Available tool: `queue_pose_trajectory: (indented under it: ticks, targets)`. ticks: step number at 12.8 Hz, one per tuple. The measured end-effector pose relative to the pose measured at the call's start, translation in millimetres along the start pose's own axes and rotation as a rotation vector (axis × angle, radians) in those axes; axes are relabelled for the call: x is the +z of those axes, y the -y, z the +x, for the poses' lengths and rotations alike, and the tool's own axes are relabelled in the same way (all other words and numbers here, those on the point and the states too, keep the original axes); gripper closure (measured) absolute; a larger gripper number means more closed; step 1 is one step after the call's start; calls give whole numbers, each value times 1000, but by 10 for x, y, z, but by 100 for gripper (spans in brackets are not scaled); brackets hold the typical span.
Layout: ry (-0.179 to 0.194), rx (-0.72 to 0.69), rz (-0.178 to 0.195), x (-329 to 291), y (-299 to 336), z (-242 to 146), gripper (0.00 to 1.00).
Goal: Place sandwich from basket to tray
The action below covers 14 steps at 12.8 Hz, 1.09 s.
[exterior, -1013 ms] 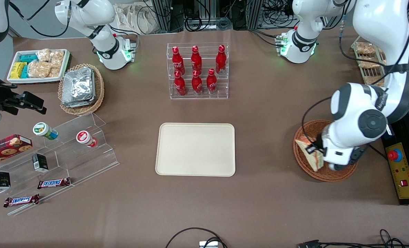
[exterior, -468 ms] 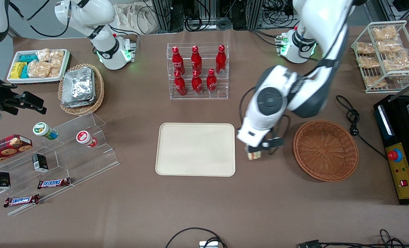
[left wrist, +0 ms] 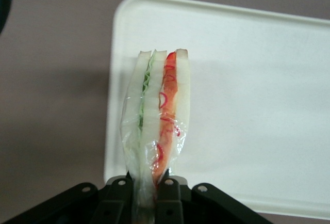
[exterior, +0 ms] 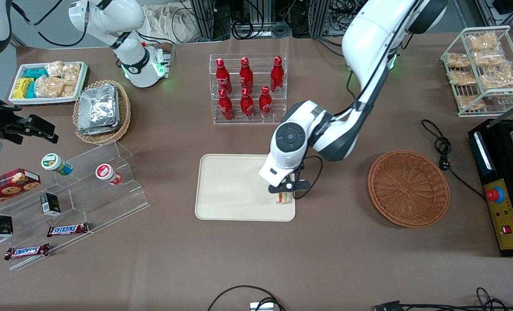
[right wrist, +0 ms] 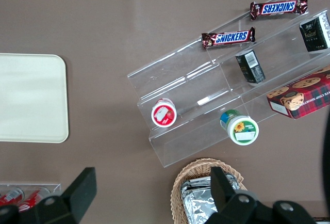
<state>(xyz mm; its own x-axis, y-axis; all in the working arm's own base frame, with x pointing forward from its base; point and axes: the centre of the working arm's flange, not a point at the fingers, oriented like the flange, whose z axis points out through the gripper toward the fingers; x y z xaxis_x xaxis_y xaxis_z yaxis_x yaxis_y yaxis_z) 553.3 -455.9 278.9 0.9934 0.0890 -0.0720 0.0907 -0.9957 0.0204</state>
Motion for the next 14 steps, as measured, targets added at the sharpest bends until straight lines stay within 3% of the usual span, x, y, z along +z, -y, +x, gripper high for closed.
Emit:
queue_pose_trajectory:
  ticks: [2,8,14]
  targets:
    - [-6,9,-13,240,-71,-8,84]
    - [-51,38,13,238,-43,78,80]
    - [-86,22,-7,-19,-18,175,18]
